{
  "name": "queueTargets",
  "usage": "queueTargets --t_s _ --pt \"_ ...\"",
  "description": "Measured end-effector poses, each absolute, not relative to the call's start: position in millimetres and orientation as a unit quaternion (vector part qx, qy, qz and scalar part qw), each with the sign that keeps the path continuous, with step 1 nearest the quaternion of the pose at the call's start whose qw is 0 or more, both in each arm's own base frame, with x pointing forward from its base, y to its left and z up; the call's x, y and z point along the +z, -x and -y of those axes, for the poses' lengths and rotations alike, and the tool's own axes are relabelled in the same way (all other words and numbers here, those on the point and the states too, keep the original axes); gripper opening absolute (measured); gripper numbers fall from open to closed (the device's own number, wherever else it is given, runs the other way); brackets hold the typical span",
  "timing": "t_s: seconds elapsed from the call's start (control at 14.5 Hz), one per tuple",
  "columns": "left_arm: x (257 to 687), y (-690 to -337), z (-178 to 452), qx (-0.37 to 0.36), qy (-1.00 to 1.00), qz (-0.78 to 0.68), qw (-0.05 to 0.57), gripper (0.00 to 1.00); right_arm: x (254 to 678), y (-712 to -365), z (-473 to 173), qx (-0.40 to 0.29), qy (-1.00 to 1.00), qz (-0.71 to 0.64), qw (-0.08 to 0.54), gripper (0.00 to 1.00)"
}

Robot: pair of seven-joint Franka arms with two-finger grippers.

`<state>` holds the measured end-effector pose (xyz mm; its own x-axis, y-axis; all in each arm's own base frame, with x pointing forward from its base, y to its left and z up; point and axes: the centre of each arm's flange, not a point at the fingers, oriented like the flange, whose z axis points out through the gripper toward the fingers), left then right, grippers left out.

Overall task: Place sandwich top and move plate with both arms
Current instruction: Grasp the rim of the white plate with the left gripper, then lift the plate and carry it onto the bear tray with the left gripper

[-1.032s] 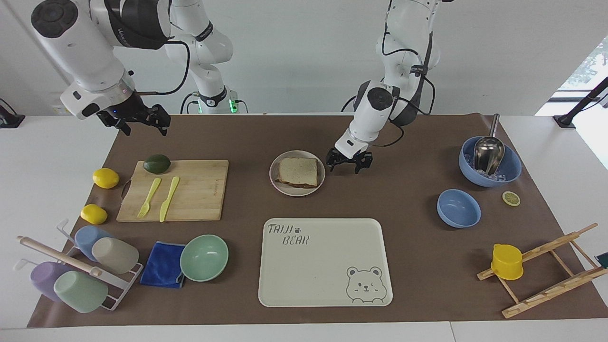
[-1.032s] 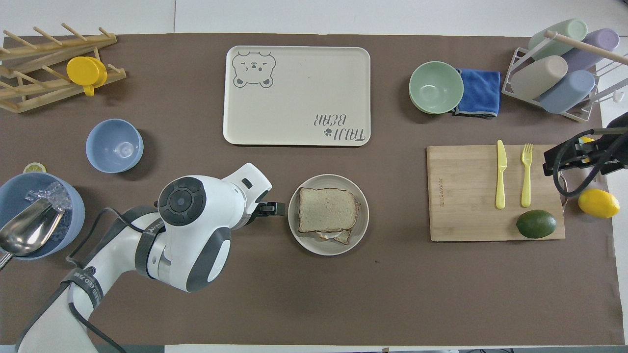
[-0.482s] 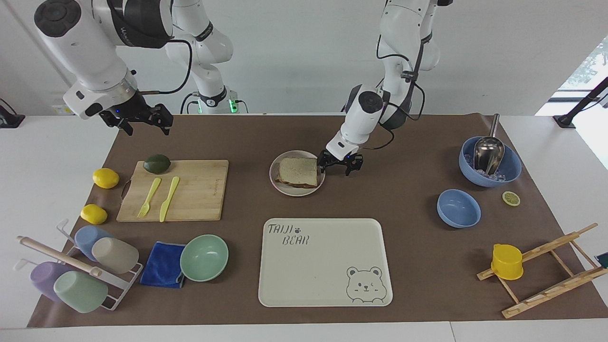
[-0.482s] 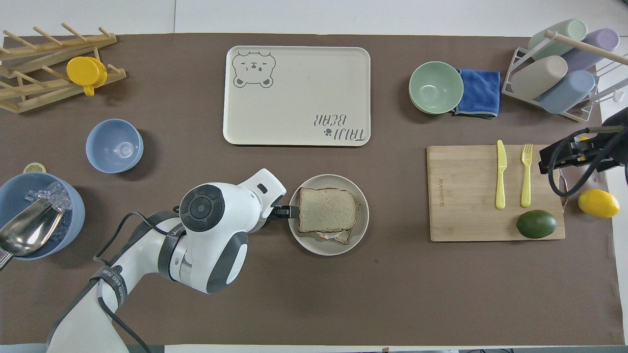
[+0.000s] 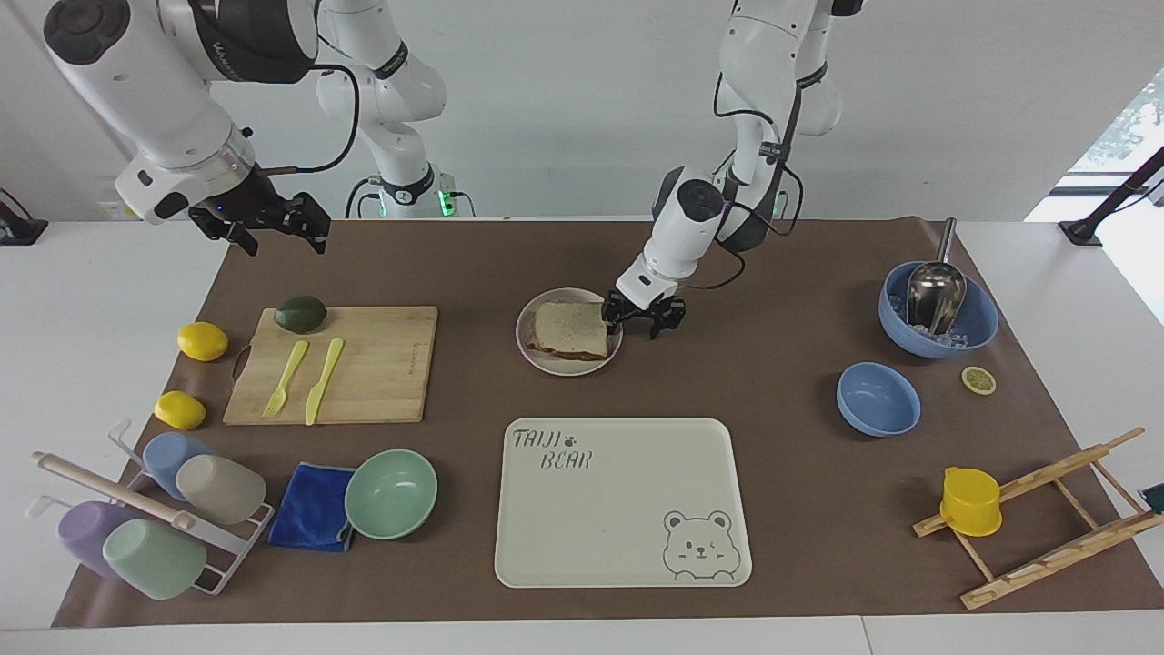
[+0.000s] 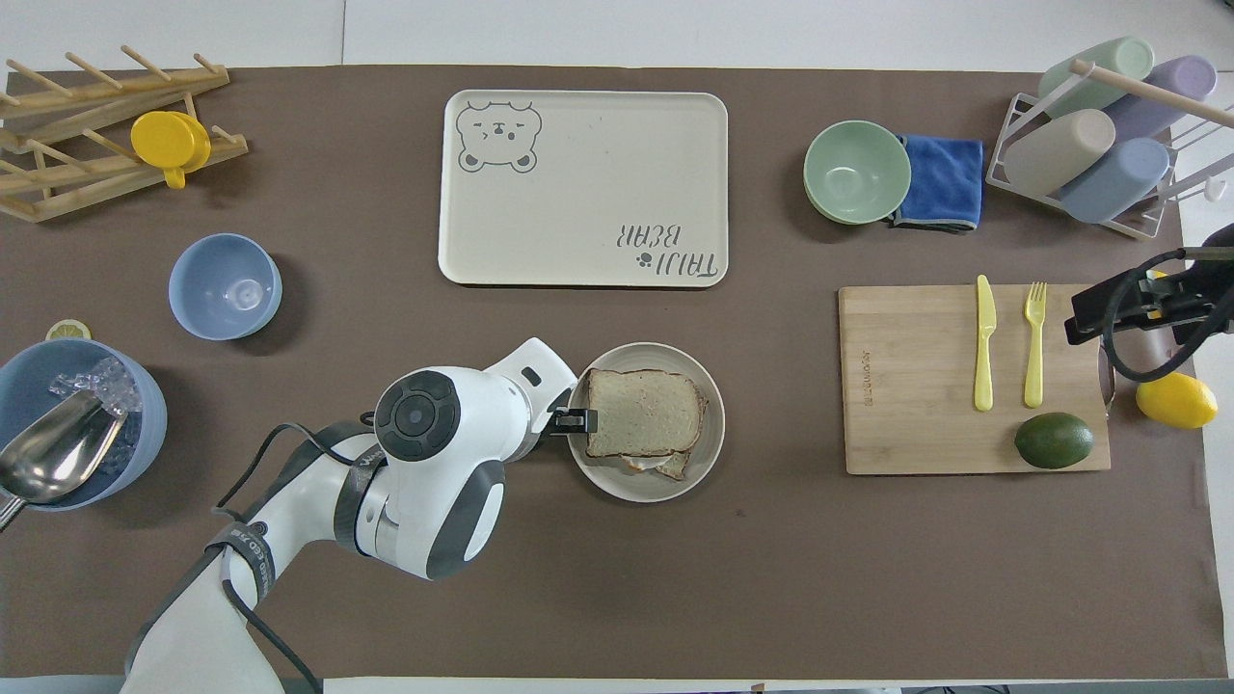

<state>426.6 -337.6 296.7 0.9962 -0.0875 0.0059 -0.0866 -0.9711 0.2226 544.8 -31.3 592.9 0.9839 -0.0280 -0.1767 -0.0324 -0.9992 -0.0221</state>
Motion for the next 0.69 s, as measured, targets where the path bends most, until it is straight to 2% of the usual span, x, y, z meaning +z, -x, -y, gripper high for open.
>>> queueTargets --t_s 0.07,0.14,0.21,0.28,0.34,0.41,0.48,0.55,0.62,0.69 --pt "297.7 -427.1 338.3 -0.002 -0.993 0.041 0.115 0.70 593.3 -544.3 36.8 0.088 0.996 -0.019 0.013 1.00" --pt "299.2 -427.9 339.2 -0.002 -0.992 0.039 0.118 0.70 593.5 -544.0 40.0 0.088 0.996 -0.022 0.013 1.00" --pt "300.7 -428.8 340.0 -0.001 -0.992 0.037 0.120 0.64 593.8 -544.1 40.6 0.087 0.996 -0.023 0.013 1.00" --pt "301.7 -429.1 340.9 0.000 -0.992 0.037 0.121 0.52 594.6 -544.8 40.4 0.084 0.996 -0.024 0.013 1.00" --pt "302.2 -428.8 341.9 0.000 -0.992 0.037 0.122 0.52 595.8 -546.2 40.7 0.078 0.997 -0.024 0.012 1.00" --pt "302.4 -428.3 342.8 -0.001 -0.992 0.037 0.124 0.47 596.5 -547.1 41.1 0.074 0.997 -0.025 0.012 1.00" --pt "302.4 -427.6 343.6 -0.002 -0.992 0.035 0.125 0.36 596.7 -547.2 41.4 0.073 0.997 -0.025 0.012 1.00" --pt "303.4 -426.9 345.7 -0.002 -0.991 0.035 0.128 0.21 596.8 -547.2 41.5 0.073 0.997 -0.026 0.012 1.00" --pt "304.0 -426.0 347.6 -0.002 -0.991 0.036 0.129 0.14 596.8 -547.2 41.9 0.073 0.997 -0.027 0.012 1.00" --pt "303.9 -425.4 348.3 -0.003 -0.991 0.035 0.130 0.14 596.8 -547.1 43.1 0.073 0.997 -0.028 0.012 1.00"
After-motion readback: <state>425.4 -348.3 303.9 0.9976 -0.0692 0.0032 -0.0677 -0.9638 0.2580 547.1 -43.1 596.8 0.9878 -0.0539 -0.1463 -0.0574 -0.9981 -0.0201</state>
